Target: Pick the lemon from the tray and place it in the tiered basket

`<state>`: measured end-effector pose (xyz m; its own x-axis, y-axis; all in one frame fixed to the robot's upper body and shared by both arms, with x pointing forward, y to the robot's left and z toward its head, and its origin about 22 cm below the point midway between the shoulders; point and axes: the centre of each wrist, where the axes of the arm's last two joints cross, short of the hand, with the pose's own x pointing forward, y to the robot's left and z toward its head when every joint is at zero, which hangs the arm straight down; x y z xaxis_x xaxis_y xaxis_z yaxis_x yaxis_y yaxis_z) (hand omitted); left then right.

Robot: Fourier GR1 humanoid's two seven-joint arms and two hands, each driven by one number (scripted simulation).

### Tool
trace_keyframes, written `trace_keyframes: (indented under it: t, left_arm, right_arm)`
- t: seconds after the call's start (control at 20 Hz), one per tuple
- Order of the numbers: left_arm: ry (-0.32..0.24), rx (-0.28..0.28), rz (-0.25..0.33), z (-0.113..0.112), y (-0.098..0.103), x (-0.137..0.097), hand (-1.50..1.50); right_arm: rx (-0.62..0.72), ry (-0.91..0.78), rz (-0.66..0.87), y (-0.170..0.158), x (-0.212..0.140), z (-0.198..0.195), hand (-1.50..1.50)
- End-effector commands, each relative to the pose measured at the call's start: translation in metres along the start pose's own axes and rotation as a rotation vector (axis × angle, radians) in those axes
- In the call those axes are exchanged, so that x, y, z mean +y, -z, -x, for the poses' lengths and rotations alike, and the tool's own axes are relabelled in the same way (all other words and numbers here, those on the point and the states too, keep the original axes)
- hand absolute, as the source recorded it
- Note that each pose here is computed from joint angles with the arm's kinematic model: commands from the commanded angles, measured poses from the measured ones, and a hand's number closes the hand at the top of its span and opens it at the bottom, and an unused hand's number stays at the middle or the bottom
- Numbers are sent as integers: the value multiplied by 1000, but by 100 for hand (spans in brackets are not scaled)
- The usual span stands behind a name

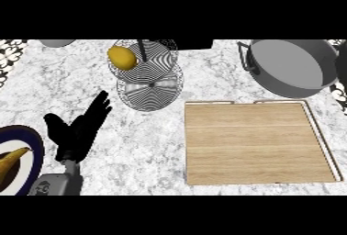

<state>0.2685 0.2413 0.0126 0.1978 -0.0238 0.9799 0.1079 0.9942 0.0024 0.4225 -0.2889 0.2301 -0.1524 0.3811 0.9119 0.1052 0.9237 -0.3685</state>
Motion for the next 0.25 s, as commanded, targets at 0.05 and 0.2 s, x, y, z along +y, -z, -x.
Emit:
trace_keyframes:
  t: [0.05,0.2]
  left_arm:
    - [14,-20,18,-19,4,-15,0]
    - [16,-17,31,-7,1,-18,0]
  right_arm:
    - [0,-24,-15,-46,-73,11,-150]
    - [-29,-12,14,-74,-108,16,-150]
